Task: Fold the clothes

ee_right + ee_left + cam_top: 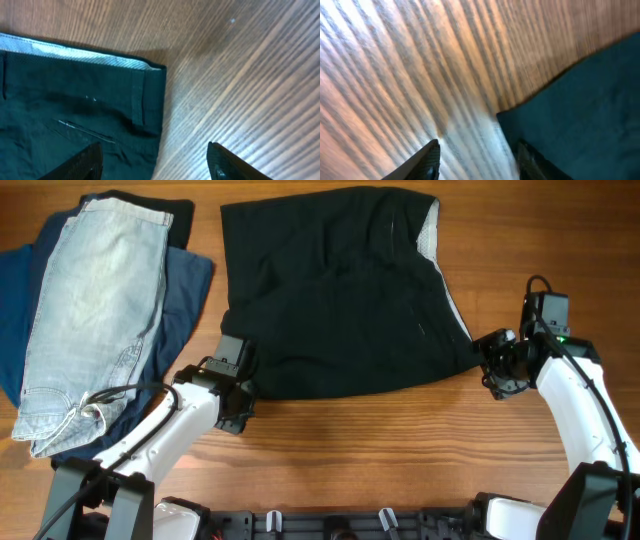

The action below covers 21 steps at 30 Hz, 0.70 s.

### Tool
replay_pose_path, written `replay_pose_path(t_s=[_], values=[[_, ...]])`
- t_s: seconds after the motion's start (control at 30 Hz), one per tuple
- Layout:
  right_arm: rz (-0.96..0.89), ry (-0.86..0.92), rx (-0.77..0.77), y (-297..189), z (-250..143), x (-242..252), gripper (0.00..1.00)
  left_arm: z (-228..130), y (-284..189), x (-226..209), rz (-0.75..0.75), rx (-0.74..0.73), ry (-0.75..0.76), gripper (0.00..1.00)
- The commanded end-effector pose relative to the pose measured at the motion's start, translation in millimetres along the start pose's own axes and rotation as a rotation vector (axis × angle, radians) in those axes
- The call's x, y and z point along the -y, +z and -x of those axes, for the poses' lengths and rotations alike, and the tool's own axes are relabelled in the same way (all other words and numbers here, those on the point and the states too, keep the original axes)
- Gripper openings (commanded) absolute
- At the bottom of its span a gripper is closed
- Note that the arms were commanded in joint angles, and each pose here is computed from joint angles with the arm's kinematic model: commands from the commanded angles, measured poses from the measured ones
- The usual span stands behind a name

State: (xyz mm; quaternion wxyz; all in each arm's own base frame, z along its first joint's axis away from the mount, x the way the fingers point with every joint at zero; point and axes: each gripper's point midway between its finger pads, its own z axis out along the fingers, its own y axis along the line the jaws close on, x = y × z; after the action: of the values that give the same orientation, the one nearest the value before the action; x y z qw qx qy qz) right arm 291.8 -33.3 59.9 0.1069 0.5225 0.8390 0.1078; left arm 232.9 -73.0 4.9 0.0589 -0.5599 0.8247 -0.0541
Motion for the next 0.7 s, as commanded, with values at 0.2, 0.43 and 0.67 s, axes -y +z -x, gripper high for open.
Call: replay_pose_path(t_s=[0.2,0.43,0.67], values=[[0.012,-0.052,0.042,17.5,9.4,-10.3,0.67,4.3,1.8,21.1,-0.087,0.020,-0.084,0.55],[-0.039,-0.110,-0.022,48.6,-11.3,-12.8,0.60,8.2,11.9,18.7,-0.060,0.045,-0.084,0.56],[-0.073,-0.151,-0.052,57.7,-20.6,-8.1,0.74,17.1,18.8,22.3,-0.065,0.060,-0.106,0.38]])
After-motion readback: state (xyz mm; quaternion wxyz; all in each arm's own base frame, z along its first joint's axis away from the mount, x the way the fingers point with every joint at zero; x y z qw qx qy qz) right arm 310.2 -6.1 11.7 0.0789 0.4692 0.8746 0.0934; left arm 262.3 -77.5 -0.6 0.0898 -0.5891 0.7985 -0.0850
